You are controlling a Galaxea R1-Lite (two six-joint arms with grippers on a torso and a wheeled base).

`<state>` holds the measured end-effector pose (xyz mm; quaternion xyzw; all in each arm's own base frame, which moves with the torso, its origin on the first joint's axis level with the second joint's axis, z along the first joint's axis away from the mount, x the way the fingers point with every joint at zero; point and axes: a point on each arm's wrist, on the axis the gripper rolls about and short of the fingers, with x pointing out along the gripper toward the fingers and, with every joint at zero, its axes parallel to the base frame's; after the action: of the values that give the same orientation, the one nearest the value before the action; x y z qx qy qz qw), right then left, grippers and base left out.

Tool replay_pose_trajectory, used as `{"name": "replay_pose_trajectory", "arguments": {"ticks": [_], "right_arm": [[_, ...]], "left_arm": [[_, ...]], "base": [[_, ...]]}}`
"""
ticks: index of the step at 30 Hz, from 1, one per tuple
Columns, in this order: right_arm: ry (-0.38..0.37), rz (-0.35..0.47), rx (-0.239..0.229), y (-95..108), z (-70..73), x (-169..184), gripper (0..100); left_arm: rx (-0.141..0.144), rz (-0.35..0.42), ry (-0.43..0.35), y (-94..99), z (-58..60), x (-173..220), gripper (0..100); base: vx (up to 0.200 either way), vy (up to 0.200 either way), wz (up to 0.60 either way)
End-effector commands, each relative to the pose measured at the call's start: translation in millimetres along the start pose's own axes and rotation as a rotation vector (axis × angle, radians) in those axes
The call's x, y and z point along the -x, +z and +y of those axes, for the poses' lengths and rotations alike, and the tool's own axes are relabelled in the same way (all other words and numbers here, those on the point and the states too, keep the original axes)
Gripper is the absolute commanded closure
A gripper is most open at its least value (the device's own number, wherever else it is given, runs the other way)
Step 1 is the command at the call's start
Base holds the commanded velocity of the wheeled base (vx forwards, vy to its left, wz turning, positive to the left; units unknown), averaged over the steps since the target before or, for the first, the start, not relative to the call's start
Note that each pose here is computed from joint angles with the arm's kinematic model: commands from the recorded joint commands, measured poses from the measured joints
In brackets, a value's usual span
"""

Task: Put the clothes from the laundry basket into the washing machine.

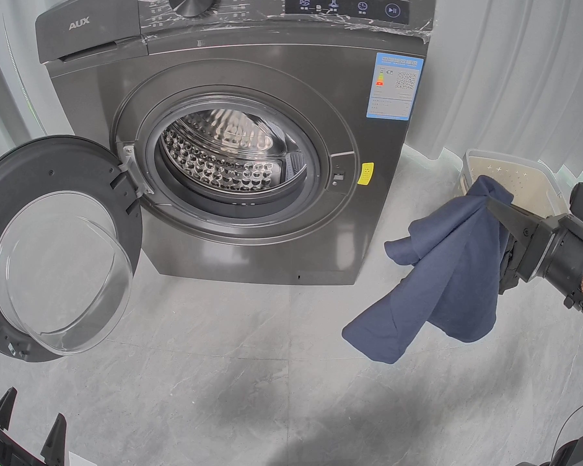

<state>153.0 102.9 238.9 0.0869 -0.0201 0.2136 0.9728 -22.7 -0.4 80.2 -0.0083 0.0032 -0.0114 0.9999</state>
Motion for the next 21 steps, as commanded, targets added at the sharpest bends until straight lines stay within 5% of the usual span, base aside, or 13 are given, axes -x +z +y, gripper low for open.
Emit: {"name": "replay_pose_trajectory", "arguments": {"ticks": [1, 21], "right_arm": [[0.003, 0.001, 0.0, -0.3, 0.3, -0.3, 100], [0.004, 0.002, 0.0, -0.2, 0.4, -0.7, 100]], "left_arm": [[0.0, -0.005, 0.0, -4.3, 0.1, 0.3, 0], [0.0, -0.003, 0.0, -4.5, 0.1, 0.3, 0]], "base": [[0.0, 0.0, 0.0], [0.0, 0.0, 0.0]]}}
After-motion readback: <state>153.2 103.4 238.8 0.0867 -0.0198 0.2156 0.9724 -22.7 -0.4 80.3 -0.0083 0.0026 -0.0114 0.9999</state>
